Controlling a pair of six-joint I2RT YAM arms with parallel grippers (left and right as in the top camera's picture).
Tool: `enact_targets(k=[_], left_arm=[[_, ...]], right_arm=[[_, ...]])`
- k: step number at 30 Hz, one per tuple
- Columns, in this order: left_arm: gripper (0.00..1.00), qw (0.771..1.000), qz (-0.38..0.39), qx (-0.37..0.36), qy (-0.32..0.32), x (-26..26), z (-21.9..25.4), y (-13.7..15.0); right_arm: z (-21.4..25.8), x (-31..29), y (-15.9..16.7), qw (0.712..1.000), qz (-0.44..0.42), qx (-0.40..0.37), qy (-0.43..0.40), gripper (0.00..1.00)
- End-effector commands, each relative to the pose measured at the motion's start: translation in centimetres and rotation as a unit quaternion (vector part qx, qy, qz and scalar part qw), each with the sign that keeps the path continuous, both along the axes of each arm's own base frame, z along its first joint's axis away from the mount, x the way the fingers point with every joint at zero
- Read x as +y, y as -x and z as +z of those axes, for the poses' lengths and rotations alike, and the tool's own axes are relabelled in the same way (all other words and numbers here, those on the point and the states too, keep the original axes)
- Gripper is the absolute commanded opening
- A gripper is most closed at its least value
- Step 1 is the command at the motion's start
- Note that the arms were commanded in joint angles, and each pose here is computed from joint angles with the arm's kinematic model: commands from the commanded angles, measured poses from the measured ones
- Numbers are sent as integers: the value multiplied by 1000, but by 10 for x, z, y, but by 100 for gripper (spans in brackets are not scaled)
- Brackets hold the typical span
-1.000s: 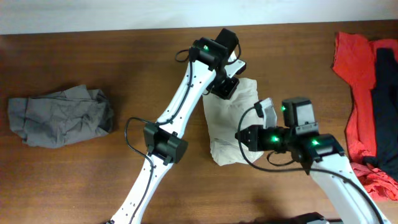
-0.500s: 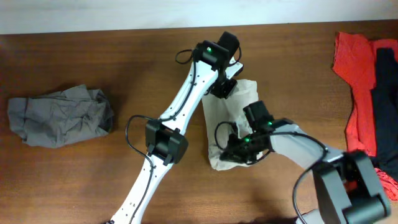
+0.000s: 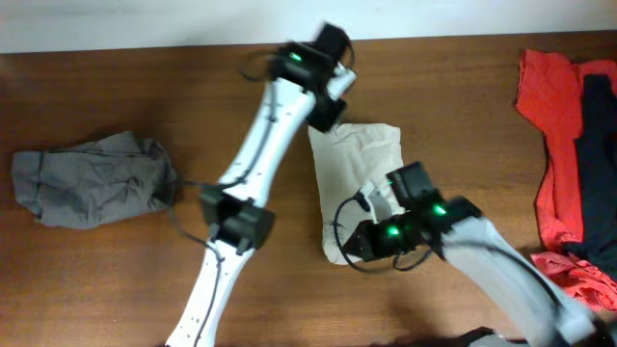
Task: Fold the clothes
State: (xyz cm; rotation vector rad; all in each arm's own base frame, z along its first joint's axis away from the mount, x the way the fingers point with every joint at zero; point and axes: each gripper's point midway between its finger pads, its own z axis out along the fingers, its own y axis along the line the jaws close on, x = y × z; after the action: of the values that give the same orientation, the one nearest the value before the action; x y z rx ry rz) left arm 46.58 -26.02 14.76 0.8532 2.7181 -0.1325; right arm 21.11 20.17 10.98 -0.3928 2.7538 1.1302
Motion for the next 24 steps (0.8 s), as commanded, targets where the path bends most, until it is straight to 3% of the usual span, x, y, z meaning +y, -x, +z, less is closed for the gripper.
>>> enact_targets(k=[1, 5, 8, 15, 20, 24], left_arm=[[40, 995, 26, -96, 16, 36, 104, 9], [49, 990, 51, -132, 24, 69, 155, 26], [49, 983, 69, -163, 42, 85, 188, 35], [50, 961, 137, -234, 55, 156, 270, 95], [50, 946, 243, -213, 37, 211, 269, 148], [57, 952, 272, -141, 26, 218, 219, 163]], right_arm=[[46, 1, 2, 992, 26, -116, -31, 4], [82, -13, 1, 979, -11, -201, -26, 5], [99, -20, 3, 971, -28, -238, -26, 6], [116, -34, 9, 963, -80, -254, -26, 9], [107, -39, 1, 967, -114, -230, -9, 9], [92, -65, -22, 953, -217, -208, 51, 22]])
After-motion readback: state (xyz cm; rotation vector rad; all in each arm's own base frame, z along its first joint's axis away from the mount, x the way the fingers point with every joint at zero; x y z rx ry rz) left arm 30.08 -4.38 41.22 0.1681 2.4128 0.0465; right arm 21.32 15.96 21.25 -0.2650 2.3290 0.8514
